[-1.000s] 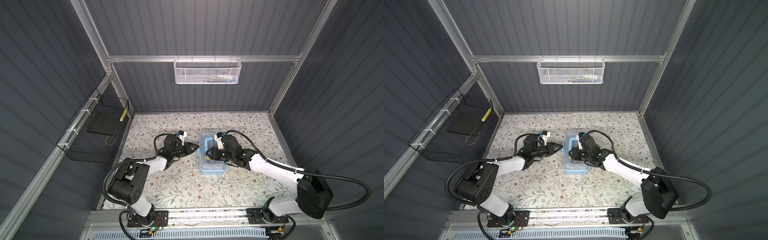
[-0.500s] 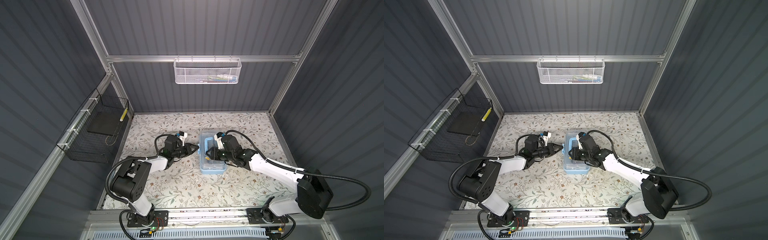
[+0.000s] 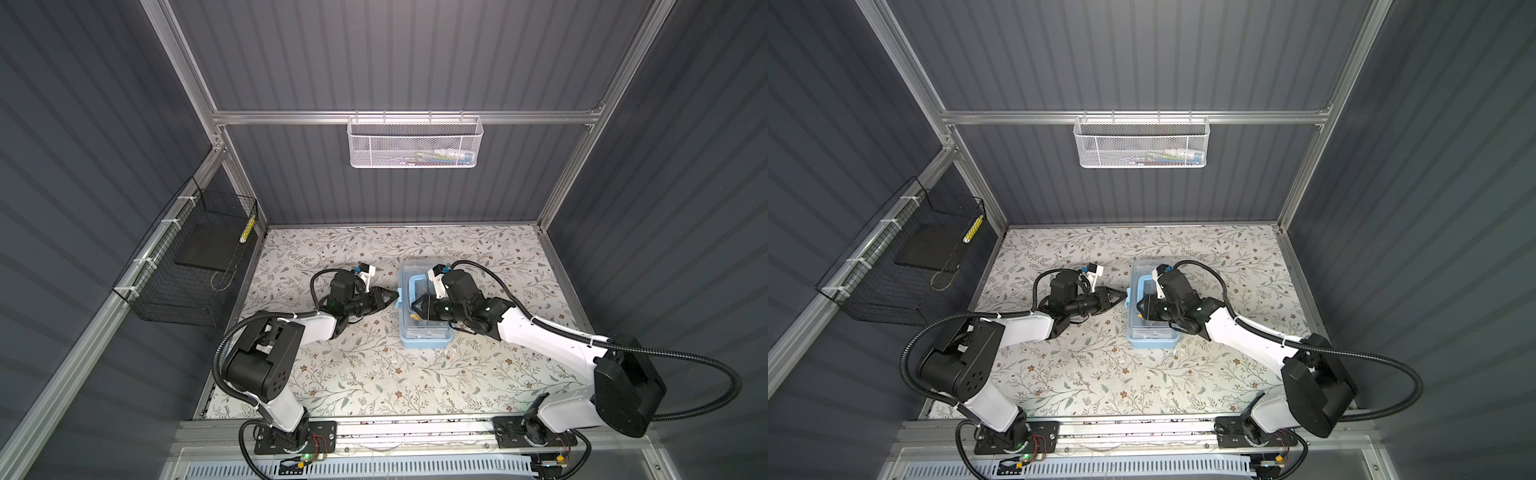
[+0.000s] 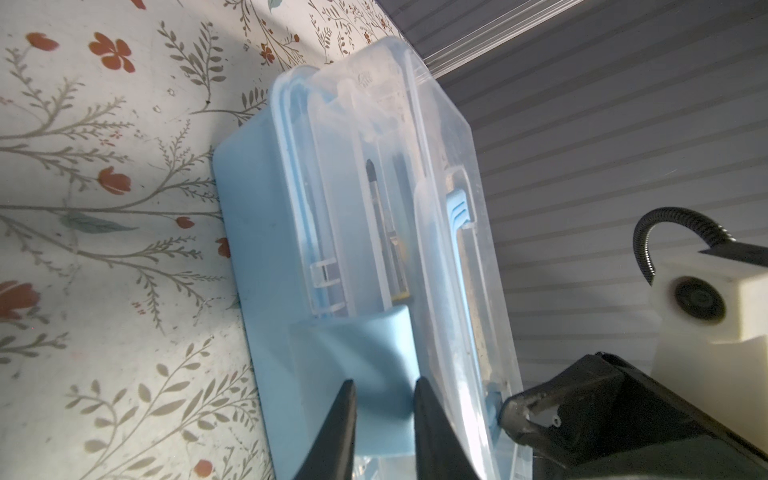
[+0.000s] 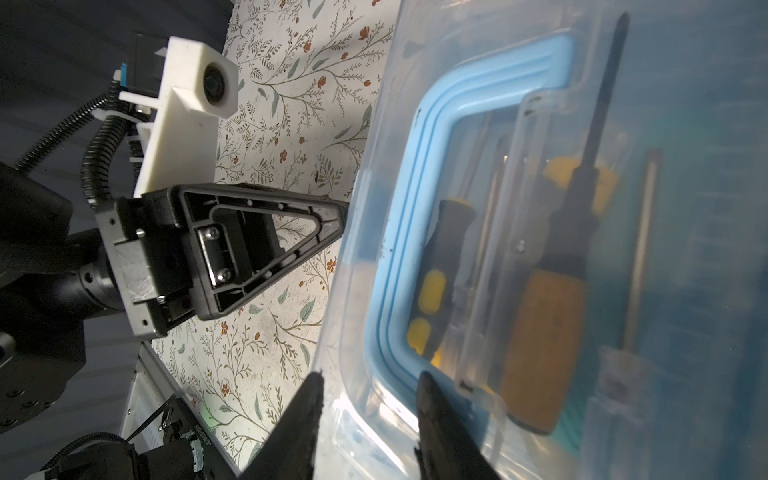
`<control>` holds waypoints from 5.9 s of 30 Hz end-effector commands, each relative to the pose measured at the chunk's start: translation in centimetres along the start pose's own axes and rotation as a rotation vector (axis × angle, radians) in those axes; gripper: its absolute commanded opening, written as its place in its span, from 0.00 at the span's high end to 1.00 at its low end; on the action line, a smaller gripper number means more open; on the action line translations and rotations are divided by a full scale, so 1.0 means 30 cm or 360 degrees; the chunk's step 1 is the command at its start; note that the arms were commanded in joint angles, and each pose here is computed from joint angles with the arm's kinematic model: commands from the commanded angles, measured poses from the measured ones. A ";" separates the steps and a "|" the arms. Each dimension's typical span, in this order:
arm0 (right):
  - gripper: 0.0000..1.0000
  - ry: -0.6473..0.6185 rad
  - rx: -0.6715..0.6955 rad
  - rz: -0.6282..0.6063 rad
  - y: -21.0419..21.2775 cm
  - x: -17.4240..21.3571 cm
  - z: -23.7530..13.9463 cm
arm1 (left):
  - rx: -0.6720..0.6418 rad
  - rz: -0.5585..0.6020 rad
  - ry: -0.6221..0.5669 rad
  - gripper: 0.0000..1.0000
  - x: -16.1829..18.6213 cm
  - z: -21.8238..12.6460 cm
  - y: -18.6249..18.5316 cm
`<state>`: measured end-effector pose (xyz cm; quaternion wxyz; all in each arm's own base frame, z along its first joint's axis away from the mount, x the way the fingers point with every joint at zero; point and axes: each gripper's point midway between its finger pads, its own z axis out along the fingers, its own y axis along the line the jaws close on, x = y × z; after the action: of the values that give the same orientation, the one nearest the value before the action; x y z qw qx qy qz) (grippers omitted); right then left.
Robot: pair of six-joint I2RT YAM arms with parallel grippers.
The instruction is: Pack the tool kit
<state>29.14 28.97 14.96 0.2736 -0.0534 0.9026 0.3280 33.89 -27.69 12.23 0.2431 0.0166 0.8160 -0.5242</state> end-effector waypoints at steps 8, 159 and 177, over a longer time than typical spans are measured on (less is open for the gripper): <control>0.60 0.0133 0.0136 0.0026 -0.080 0.087 0.027 | 0.0000 0.0011 0.0044 0.75 0.024 0.028 0.005; 0.59 0.0201 0.0188 0.0044 -0.103 0.115 0.075 | -0.0175 0.0133 0.0005 0.63 -0.009 -0.029 -0.054; 0.59 0.0203 0.0200 0.0037 -0.109 0.117 0.076 | -0.0159 0.0111 0.0021 0.73 -0.001 -0.009 -0.036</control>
<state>29.99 30.23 14.88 0.2795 -0.0580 0.8984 0.3338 33.94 -27.62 13.59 0.2641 0.0304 0.8440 -0.4658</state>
